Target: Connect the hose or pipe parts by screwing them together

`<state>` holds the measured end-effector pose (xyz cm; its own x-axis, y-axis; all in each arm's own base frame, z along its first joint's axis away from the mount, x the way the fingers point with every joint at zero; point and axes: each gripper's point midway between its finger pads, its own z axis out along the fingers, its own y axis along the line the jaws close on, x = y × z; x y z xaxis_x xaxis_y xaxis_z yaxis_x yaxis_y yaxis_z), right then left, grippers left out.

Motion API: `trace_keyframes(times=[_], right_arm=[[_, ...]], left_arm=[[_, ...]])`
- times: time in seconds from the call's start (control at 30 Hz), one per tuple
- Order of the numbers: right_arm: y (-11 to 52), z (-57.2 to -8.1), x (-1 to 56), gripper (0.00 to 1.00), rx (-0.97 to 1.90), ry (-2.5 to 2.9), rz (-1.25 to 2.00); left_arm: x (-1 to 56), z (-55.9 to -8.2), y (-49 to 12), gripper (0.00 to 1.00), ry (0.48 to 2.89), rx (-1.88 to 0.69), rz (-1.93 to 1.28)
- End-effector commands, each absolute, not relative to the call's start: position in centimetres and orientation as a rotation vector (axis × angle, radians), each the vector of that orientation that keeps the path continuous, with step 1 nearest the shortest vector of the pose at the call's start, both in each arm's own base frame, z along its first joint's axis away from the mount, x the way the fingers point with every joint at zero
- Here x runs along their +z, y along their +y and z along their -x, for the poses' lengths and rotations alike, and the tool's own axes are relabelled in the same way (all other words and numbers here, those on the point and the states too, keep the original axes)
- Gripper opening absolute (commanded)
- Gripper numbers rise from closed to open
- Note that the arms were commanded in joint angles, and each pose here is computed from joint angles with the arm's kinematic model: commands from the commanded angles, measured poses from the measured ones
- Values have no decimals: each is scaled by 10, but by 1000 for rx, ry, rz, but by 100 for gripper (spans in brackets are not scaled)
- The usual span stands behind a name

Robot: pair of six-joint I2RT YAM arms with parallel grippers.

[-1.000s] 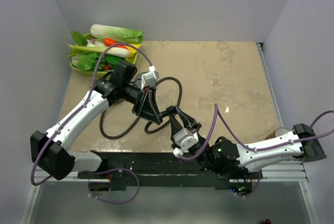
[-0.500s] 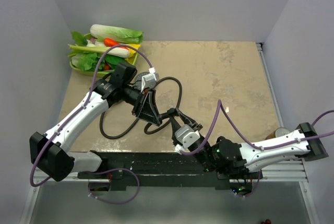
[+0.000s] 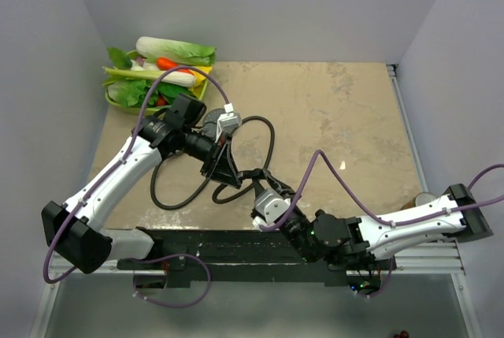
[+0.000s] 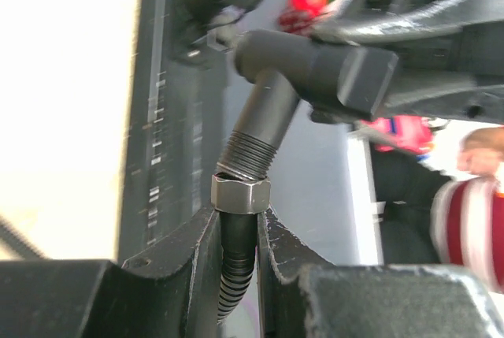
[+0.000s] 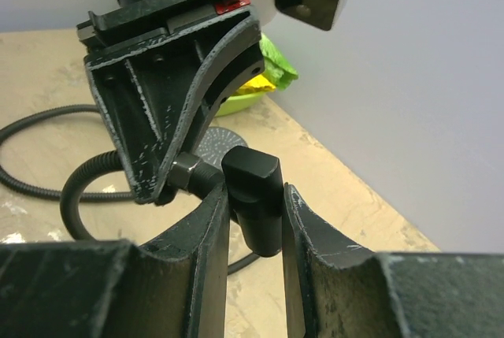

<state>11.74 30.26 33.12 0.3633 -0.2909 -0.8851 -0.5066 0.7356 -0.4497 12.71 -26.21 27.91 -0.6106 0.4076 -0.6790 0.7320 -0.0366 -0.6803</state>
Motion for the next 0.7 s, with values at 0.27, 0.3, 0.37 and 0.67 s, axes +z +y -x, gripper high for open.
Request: trace_keyframes(times=[0.27, 0.3, 0.37, 0.67], right_arm=[[348, -68, 326, 0, 506, 1213, 874], [348, -68, 325, 0, 506, 1217, 870], [347, -69, 322, 0, 504, 1228, 866], [323, -78, 268, 0, 513, 1411, 799]], left_arm=[[291, -148, -265, 0, 1720, -1412, -1403], [292, -148, -266, 0, 1710, -1412, -1410], [293, -145, -266, 0, 1703, -1430, -1415], [212, -172, -243, 0, 1892, -1082, -1495]])
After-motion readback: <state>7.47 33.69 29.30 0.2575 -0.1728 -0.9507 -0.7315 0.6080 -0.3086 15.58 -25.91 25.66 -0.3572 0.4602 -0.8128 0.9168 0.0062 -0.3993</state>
